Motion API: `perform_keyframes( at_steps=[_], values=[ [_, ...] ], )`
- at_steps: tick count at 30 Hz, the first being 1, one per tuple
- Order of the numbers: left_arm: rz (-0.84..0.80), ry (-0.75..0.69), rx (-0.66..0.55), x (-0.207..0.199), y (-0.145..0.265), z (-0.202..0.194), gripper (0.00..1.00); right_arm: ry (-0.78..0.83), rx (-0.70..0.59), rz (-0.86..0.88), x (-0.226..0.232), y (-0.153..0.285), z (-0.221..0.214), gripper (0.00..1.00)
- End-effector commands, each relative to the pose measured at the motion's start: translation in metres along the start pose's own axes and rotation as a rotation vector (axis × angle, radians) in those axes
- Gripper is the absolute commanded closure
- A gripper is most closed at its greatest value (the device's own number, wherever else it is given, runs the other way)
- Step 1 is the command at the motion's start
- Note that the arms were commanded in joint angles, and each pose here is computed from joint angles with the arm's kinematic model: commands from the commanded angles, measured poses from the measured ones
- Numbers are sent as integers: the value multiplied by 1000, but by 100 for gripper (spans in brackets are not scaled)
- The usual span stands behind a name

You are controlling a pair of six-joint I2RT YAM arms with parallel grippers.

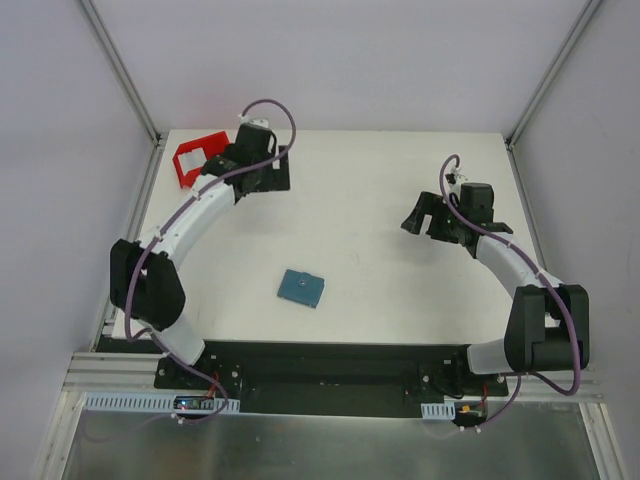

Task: Put the credit cards into the card holder
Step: Move the storage box to the center of the board.

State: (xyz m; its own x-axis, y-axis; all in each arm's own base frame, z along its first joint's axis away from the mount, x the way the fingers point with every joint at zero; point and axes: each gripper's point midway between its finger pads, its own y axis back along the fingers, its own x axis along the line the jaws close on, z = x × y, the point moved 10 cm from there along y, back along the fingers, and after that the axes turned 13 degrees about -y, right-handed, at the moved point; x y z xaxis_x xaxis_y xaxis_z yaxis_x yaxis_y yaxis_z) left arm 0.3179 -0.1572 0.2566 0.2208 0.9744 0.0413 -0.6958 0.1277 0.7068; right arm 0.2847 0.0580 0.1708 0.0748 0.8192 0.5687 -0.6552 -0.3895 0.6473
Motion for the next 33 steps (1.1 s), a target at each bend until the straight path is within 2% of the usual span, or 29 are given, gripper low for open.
perform_keyframes(
  at_steps=[1,9,16,23,33],
  values=[
    [145,-48,6,46,-27,33,5,17,-28,22,5,2,15,4],
    [282,-78,38,97,-95,62,1,12,-20,20,5,1,17,4],
    [226,-17,10,127,-140,75,1,1,3,15,1,-4,15,4],
    [235,-68,-64,146,-158,94,1,19,23,12,-2,-9,14,4],
    [174,19,-73,164,-186,90,1,3,47,25,-2,-14,15,4]
  ],
)
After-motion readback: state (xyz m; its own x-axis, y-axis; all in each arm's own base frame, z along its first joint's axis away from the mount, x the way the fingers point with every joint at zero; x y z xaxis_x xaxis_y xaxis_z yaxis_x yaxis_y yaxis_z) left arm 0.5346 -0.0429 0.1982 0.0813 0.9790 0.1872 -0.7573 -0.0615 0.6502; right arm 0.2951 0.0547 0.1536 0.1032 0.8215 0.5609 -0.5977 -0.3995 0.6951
